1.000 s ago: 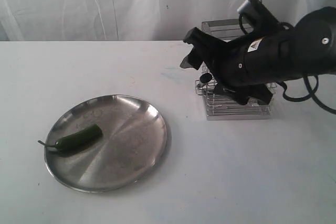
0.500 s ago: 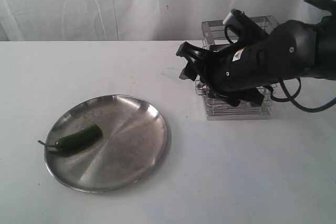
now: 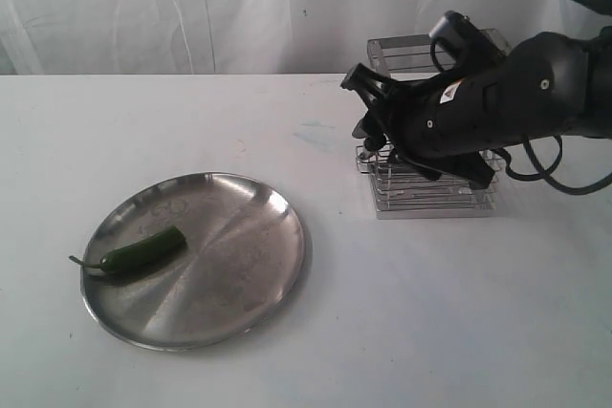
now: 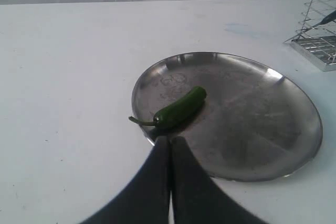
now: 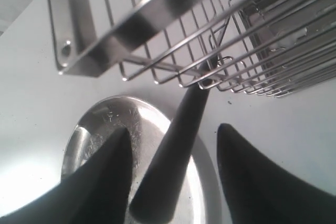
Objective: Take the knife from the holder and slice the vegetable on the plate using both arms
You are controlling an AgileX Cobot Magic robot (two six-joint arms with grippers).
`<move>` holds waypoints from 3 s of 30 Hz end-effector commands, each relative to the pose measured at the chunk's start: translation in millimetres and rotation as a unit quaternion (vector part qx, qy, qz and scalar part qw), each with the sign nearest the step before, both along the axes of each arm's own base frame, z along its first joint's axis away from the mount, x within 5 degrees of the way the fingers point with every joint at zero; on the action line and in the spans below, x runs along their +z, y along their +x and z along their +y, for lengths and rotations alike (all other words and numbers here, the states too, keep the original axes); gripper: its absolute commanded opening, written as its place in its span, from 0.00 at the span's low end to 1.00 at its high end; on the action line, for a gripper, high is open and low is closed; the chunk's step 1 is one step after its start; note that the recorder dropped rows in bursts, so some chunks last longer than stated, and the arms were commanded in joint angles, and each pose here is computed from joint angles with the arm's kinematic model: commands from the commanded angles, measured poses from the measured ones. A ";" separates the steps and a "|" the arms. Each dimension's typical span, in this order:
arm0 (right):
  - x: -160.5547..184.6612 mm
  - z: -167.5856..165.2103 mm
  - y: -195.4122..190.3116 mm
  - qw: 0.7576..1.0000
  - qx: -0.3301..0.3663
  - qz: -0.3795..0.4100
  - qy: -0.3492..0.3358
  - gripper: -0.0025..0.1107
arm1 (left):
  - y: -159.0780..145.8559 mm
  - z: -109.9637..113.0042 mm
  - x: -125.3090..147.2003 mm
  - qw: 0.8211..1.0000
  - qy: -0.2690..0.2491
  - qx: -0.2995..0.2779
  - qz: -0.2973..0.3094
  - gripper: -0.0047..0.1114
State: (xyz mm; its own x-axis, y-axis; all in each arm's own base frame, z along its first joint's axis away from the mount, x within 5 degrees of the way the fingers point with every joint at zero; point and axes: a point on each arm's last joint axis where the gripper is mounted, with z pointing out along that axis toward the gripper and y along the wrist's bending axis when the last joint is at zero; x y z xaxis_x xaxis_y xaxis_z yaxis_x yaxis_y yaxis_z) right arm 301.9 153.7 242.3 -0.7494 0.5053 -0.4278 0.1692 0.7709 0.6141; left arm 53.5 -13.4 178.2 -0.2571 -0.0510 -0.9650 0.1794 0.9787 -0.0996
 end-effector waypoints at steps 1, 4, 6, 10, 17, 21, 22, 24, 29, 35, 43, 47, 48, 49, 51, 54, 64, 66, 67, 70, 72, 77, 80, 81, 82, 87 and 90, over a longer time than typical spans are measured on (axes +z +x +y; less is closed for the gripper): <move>1.7 -1.6 3.2 1.000 -0.002 -0.009 -0.002 0.37 | -0.3 -0.3 -2.1 1.000 -0.006 -0.001 0.004 0.04; 1.5 -1.0 2.7 1.000 -0.001 -0.007 -0.002 0.36 | -0.3 -0.3 -2.1 1.000 -0.006 -0.001 0.004 0.04; 1.2 -1.1 2.4 1.000 0.002 -0.006 -0.005 0.36 | -0.3 -0.3 -2.1 1.000 -0.006 -0.001 0.004 0.04; 3.4 -0.3 2.9 1.000 0.010 -0.006 -0.011 0.36 | -0.3 -0.3 -2.1 1.000 -0.006 -0.001 0.004 0.04; 17.1 3.7 5.7 0.997 0.057 -0.013 -0.043 0.18 | -0.3 -0.3 -2.1 1.000 -0.006 -0.001 0.004 0.04; 13.7 3.5 1.3 0.993 0.092 0.003 -0.072 0.09 | -0.3 -0.3 -2.1 1.000 -0.006 -0.001 0.004 0.04; 12.9 3.4 0.2 0.992 0.100 0.007 -0.078 0.08 | -0.3 -0.3 -2.1 1.000 -0.006 -0.001 0.004 0.04; 12.5 3.4 -1.0 0.990 0.112 0.011 -0.088 0.08 | -0.3 -0.3 -2.1 1.000 -0.006 -0.001 0.004 0.04; 20.3 5.0 1.8 0.986 0.133 -0.007 -0.102 0.08 | -0.3 -0.3 -2.1 1.000 -0.006 -0.001 0.004 0.04; 29.3 5.1 5.1 0.979 0.154 -0.025 -0.129 0.08 | -0.3 -0.3 -2.1 1.000 -0.006 -0.001 0.004 0.04; 59.9 4.1 13.2 0.936 0.245 -0.089 -0.238 0.08 | -0.3 -0.3 -2.1 1.000 -0.006 -0.001 0.004 0.04; 73.7 5.3 15.9 0.925 0.260 -0.110 -0.253 0.07 | -0.3 -0.3 -2.1 1.000 -0.006 -0.001 0.004 0.04; 76.6 4.8 14.7 0.924 0.262 -0.114 -0.254 0.04 | -0.3 -0.3 -2.1 1.000 -0.006 -0.001 0.004 0.04; 81.3 3.7 12.4 0.922 0.264 -0.122 -0.256 0.02 | -0.3 -0.3 -2.1 1.000 -0.006 -0.001 0.004 0.04; 92.7 0.7 6.3 0.920 0.262 -0.140 -0.257 0.02 | -0.3 -0.3 -2.1 1.000 -0.006 -0.001 0.004 0.04; 111.4 -5.3 -6.3 0.919 0.255 -0.164 -0.252 0.02 | -0.3 -0.3 -2.1 1.000 -0.006 -0.001 0.004 0.04; 136.4 -14.1 -52.6 0.913 0.272 -0.184 -0.244 0.02 | -0.3 -0.3 -2.1 1.000 -0.006 -0.001 0.004 0.04; 141.7 -13.9 -65.8 0.909 0.279 -0.196 -0.239 0.02 | -0.3 -0.3 -2.1 1.000 -0.006 -0.001 0.004 0.04; 145.0 -11.7 -74.3 0.905 0.287 -0.206 -0.235 0.02 | -0.3 -0.3 -2.1 1.000 -0.006 -0.001 0.004 0.04; 150.4 -7.4 -88.1 0.899 0.298 -0.228 -0.224 0.02 | -0.3 -0.3 -2.1 1.000 -0.006 -0.001 0.004 0.04; 152.9 -1.1 -95.1 0.894 0.307 -0.248 -0.215 0.02 | -0.3 -0.3 -2.1 1.000 -0.006 -0.001 0.004 0.04; 152.7 21.1 -104.5 0.877 0.323 -0.303 -0.187 0.02 | -0.3 -0.3 -2.1 1.000 -0.006 -0.001 0.004 0.04; 150.8 35.0 -110.1 0.864 0.323 -0.350 -0.163 0.02 | -0.3 -0.3 -2.1 1.000 -0.006 -0.001 0.004 0.04; 148.7 39.5 -111.9 0.860 0.323 -0.363 -0.155 0.02 | -0.3 -0.3 -2.1 1.000 -0.006 -0.001 0.004 0.04; 146.8 43.2 -113.7 0.856 0.323 -0.374 -0.148 0.02 | -0.3 -0.3 -2.1 1.000 -0.006 -0.001 0.004 0.04; 137.8 50.7 -114.5 0.852 0.331 -0.379 -0.147 0.02 | -0.3 -0.3 -2.1 1.000 -0.006 -0.001 0.004 0.04; 135.8 50.4 -114.8 0.853 0.333 -0.375 -0.149 0.02 | -0.3 -0.3 -2.1 1.000 -0.006 -0.001 0.004 0.04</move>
State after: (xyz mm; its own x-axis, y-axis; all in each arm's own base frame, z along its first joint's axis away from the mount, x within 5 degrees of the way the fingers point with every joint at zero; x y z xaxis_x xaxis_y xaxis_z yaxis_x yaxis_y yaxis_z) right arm 187.0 203.9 377.9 -0.3124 -0.1402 -0.9395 -0.7149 0.6860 0.1353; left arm 53.5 -13.4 178.2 -0.2571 -0.0510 -0.9650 0.1794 0.9787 -0.0996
